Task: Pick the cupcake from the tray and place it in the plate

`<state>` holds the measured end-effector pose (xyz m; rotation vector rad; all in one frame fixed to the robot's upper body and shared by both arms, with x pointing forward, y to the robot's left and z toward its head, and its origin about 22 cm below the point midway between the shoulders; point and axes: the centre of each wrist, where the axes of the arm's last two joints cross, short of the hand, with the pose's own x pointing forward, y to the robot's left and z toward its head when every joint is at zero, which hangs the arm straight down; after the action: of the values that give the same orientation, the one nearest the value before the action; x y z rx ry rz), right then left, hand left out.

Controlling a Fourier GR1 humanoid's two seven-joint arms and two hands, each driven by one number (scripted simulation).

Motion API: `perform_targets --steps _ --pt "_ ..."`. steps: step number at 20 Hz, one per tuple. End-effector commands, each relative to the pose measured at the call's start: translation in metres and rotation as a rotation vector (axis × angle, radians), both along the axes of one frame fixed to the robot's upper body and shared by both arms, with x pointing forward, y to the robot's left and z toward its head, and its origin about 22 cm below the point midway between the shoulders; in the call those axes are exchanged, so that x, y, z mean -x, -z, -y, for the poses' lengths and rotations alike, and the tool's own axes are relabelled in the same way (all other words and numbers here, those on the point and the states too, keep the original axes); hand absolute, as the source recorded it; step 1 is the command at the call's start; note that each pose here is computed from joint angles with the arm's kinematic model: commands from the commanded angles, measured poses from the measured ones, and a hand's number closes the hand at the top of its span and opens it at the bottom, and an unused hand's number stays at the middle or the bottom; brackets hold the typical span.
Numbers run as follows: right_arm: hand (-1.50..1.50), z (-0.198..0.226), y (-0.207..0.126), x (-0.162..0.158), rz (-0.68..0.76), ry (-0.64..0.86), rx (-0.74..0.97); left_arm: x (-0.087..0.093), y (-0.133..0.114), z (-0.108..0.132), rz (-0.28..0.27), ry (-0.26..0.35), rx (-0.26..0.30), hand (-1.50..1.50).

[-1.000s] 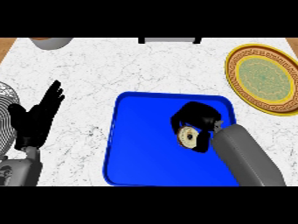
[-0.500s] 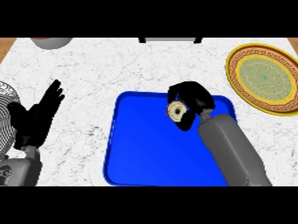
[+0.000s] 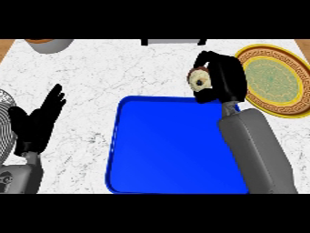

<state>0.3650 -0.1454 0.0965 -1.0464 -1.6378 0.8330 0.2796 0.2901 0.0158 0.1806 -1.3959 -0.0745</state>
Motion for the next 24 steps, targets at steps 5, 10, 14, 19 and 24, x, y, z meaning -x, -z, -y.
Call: perform_targets --steps 5,10,14,19,24 --pt "1.5 0.049 -0.03 0.0 0.111 0.242 -0.167 -0.013 0.0 0.009 0.0 0.0 0.001 0.0" --pt "1.5 0.116 -0.021 -0.011 0.112 0.338 -0.238 -0.013 -0.013 -0.01 0.007 0.002 0.021 0.0" --pt "1.5 0.152 -0.017 -0.017 0.087 0.392 -0.21 -0.003 0.0 0.015 0.01 0.022 0.01 0.0" --pt "1.5 0.194 0.002 -0.024 0.057 0.42 -0.205 -0.007 -0.004 0.003 0.006 0.016 -0.009 0.0" --pt "1.5 0.245 0.005 -0.024 -0.1 0.438 -0.115 -0.009 -0.014 0.009 0.022 0.035 0.003 0.0"
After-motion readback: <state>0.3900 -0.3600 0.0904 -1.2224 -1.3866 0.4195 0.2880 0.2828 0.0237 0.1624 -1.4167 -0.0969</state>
